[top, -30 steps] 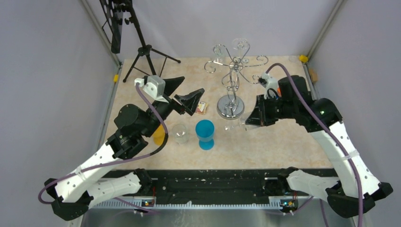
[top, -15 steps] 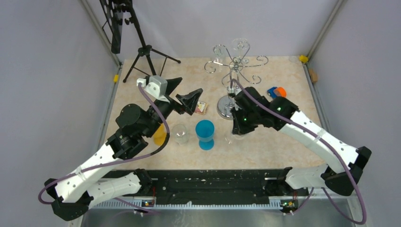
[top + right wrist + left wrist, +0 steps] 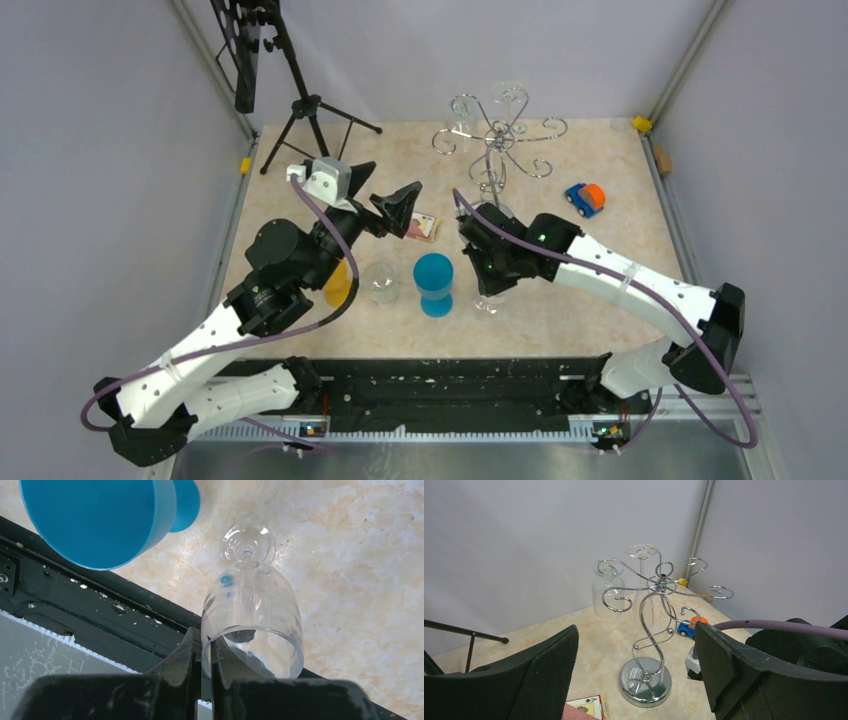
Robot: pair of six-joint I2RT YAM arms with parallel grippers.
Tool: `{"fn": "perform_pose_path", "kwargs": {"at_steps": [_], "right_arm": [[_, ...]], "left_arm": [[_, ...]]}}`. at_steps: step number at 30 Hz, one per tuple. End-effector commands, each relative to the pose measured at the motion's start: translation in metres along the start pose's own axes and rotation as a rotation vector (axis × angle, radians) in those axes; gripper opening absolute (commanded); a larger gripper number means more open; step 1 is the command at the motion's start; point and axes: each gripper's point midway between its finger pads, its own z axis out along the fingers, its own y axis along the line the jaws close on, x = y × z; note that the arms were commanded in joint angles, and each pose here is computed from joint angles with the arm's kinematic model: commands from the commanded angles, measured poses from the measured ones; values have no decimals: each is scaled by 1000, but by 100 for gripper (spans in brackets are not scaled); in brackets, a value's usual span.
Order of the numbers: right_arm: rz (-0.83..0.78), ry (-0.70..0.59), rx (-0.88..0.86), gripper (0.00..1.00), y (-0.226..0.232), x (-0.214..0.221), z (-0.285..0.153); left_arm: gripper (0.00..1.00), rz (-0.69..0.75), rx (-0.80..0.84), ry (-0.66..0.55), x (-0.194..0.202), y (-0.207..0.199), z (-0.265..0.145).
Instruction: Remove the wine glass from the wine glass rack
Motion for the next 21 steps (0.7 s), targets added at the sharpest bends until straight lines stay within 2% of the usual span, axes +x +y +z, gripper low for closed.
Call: {"fn": "perform_pose_path", "kwargs": {"at_steps": [1,16,21], "right_arm": [[4,-80,-15,0,11,-18,4],[-32,-16,18,0,12,-8,20],[-36,-3,26,10,11,-6,22]], "left_arm": [[89,-6,-40,-47,-14,8,-2],[89,-3,-68,-54,-15,14,-5],[89,-1,-72,-51,-14,15,-5]]}}
